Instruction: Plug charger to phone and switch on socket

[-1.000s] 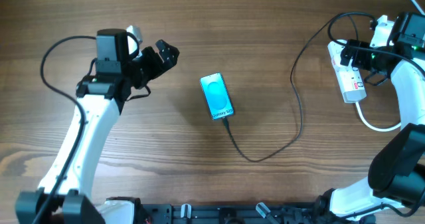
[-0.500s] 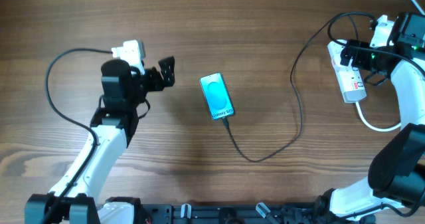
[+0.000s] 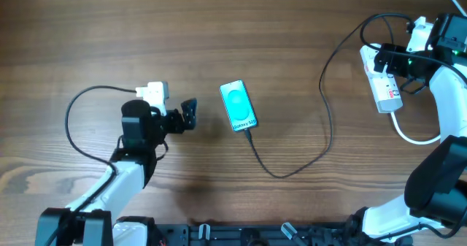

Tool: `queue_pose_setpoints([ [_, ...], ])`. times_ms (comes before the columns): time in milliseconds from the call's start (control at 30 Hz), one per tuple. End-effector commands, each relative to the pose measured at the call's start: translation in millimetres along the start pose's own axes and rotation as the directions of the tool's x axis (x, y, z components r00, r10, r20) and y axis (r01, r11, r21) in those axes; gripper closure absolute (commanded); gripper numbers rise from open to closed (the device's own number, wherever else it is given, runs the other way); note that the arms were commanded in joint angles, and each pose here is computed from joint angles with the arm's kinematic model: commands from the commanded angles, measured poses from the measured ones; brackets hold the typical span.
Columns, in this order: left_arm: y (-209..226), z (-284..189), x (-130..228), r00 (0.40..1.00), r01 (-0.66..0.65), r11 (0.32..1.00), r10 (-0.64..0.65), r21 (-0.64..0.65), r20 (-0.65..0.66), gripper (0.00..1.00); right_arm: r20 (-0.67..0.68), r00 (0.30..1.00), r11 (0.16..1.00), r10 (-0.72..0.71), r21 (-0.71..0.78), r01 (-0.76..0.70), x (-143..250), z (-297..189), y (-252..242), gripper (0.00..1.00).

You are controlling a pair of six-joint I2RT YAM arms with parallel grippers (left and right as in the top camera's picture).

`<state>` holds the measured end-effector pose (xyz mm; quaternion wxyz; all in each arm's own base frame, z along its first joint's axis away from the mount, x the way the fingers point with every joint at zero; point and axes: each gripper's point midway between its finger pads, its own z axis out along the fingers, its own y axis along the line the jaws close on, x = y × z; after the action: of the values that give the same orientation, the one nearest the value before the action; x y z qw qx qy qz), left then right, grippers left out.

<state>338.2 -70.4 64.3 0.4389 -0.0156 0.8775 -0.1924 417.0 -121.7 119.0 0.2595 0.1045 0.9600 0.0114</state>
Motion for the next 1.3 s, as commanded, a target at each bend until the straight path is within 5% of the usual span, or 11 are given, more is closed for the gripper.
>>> queue_pose_setpoints([
  [0,-0.9,-9.0,24.3,0.999,-0.019,1.0,0.019,0.017,-0.025,0.0,0.013,1.0,1.0,-0.019,-0.014,0.019,-4.1,-1.9,1.7,0.0],
  [400,4.8,-48.8,58.7,0.996,-0.044,0.999,0.044,-0.006,0.075,0.0,0.013,1.0,1.0,-0.019,-0.014,0.019,-4.2,-1.9,1.7,0.0],
  [800,6.0,-82.5,56.6,0.983,-0.134,0.988,0.142,-0.072,0.115,0.0,0.016,1.0,1.0,-0.019,-0.013,0.019,-4.9,-1.9,1.6,0.0],
  [1033,-17.6,-120.5,-3.6,0.874,-0.236,0.969,0.246,-0.077,0.418,0.0,0.016,1.0,1.0,-0.019,-0.013,0.019,-4.9,-1.9,1.6,0.0],
  [1267,-11.8,-135.8,-20.3,0.806,-0.286,0.94,0.342,-0.189,0.483,0.0,0.016,1.0,1.0,-0.019,-0.013,0.019,-4.9,-1.9,1.6,0.0],
])
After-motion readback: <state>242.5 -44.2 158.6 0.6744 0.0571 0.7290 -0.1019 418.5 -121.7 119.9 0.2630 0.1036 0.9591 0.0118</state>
